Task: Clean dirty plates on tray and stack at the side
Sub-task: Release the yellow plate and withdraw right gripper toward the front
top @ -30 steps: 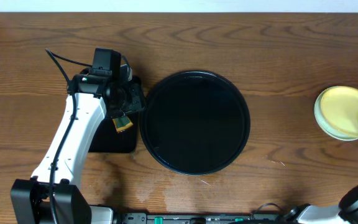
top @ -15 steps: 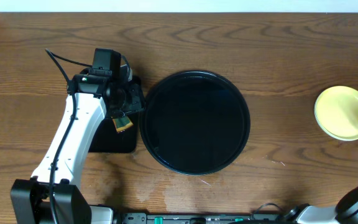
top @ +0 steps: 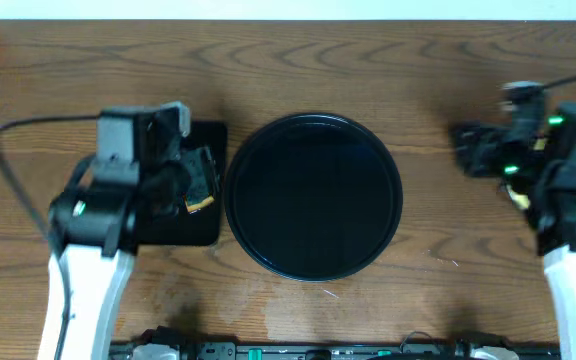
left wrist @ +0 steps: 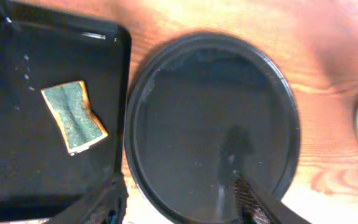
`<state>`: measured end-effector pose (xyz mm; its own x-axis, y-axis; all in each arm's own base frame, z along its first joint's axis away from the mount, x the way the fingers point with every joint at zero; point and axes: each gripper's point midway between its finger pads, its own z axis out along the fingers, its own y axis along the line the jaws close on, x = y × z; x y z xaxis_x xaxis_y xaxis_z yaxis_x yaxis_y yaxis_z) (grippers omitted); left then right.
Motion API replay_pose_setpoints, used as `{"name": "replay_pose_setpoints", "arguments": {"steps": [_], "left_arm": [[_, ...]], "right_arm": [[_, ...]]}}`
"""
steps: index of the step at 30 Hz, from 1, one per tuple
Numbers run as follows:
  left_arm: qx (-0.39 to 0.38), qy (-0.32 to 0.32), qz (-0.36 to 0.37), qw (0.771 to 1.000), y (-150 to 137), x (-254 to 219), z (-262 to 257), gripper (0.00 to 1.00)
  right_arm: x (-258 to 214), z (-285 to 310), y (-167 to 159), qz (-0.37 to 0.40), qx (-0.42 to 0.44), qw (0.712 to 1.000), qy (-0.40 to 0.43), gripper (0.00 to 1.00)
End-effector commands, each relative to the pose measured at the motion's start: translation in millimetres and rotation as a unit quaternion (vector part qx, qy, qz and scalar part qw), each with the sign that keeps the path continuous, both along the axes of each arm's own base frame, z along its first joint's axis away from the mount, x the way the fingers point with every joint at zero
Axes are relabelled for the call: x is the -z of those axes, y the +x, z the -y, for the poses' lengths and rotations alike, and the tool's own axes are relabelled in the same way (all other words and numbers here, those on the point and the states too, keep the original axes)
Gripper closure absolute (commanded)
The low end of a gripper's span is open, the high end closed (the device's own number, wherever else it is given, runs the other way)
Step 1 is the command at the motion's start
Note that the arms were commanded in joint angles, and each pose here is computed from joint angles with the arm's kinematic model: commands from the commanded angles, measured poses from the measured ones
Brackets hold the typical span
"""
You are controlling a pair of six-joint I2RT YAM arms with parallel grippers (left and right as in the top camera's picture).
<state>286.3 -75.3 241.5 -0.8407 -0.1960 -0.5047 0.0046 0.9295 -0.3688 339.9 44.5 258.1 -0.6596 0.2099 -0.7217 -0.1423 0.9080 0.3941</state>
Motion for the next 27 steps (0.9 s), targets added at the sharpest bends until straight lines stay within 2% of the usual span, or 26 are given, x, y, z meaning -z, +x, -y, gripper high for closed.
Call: {"name": "replay_pose_setpoints", "arguments": {"steps": [1,3,4,5,19,23,27], "left_arm": [[0.007,0.007,0.047,0.999,-13.2,-25.4,-4.3,0.31],[0.007,0.006,0.058,0.998,-16.4,-30.9,-4.7,0.23],[0.007,0.006,0.061,0.998,-17.3,-32.4,-4.8,0.18],[0.007,0.005,0.062,0.998,-17.9,-33.3,-4.7,0.17],[-0.01,-0.007,0.051,0.999,-14.9,-30.5,-4.4,0.15],[-0.01,-0.007,0.051,0.999,-14.9,-30.5,-4.4,0.14],[-0.01,-0.007,0.051,0.999,-14.9,-30.5,-4.4,0.14]], "right_arm": [[-14.1,-72.4,-22.6,0.053,-0.154,0.986,-0.041,0.46],[-14.4,-93.7,-30.0,0.058,-0.188,0.98,-0.042,0.01],[-13.9,-102.1,-32.6,0.059,-0.2,0.977,-0.044,0.01],[-12.8,-107.6,-34.6,0.058,-0.207,0.975,-0.045,0.01],[-5.9,-123.0,-45.5,0.043,-0.233,0.97,-0.046,0.01],[3.9,-110.6,-49.1,0.019,-0.216,0.974,-0.063,0.01],[-11.3,-94.1,-58.6,0.039,-0.197,0.977,-0.069,0.01]]}}
